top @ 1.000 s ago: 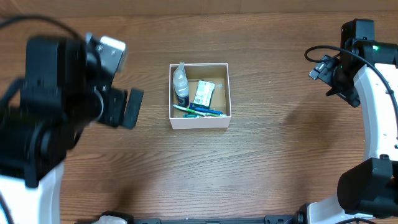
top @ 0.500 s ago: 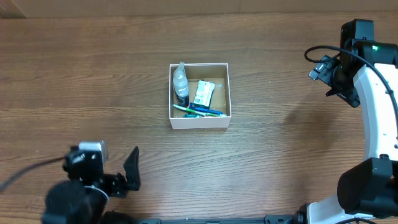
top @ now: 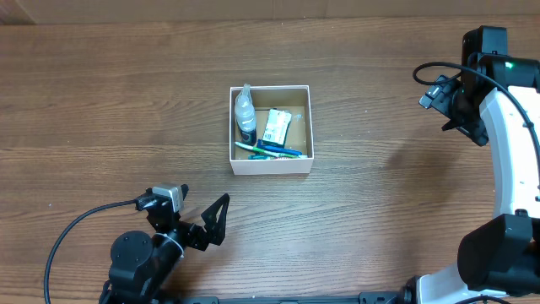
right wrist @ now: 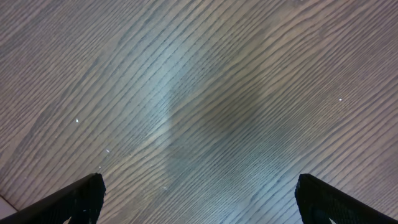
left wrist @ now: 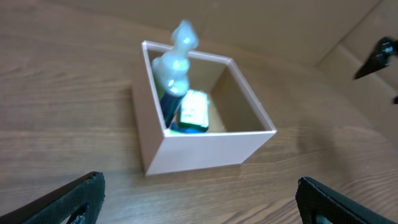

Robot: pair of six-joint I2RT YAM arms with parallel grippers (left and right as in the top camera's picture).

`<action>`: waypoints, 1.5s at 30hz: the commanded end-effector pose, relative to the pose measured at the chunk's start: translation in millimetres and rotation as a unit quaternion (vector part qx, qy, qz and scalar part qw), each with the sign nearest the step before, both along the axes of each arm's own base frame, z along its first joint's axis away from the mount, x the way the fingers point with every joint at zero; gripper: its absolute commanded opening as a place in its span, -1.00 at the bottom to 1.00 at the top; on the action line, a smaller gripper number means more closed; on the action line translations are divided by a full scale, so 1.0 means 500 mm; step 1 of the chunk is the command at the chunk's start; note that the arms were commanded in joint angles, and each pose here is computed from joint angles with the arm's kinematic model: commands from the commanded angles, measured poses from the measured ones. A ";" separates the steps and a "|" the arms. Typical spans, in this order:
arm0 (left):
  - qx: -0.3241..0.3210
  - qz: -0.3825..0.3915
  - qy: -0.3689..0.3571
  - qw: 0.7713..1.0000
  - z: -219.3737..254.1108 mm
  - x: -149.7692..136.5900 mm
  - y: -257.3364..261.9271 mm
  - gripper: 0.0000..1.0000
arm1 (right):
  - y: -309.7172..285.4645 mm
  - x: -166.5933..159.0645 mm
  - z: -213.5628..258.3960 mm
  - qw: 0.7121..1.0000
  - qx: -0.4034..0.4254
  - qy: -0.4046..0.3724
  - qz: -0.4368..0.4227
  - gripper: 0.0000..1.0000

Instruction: Pack container

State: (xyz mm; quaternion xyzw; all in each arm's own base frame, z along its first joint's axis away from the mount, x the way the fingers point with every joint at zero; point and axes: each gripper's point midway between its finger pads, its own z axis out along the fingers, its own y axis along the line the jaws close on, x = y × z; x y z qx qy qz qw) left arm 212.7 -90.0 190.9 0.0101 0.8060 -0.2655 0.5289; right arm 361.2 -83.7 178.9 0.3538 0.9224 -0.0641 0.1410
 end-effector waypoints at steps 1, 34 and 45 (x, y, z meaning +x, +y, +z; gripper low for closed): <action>-0.001 0.030 -0.020 0.999 0.021 0.010 0.019 1.00 | -0.001 0.004 0.014 1.000 -0.002 -0.013 -0.002 1.00; 0.006 0.195 -0.240 0.951 0.047 0.063 0.150 1.00 | -0.001 0.004 0.014 1.000 -0.002 -0.013 -0.002 1.00; 0.082 0.205 -0.138 0.965 -0.069 0.066 0.166 1.00 | -0.001 0.004 0.014 1.000 -0.002 -0.013 -0.002 1.00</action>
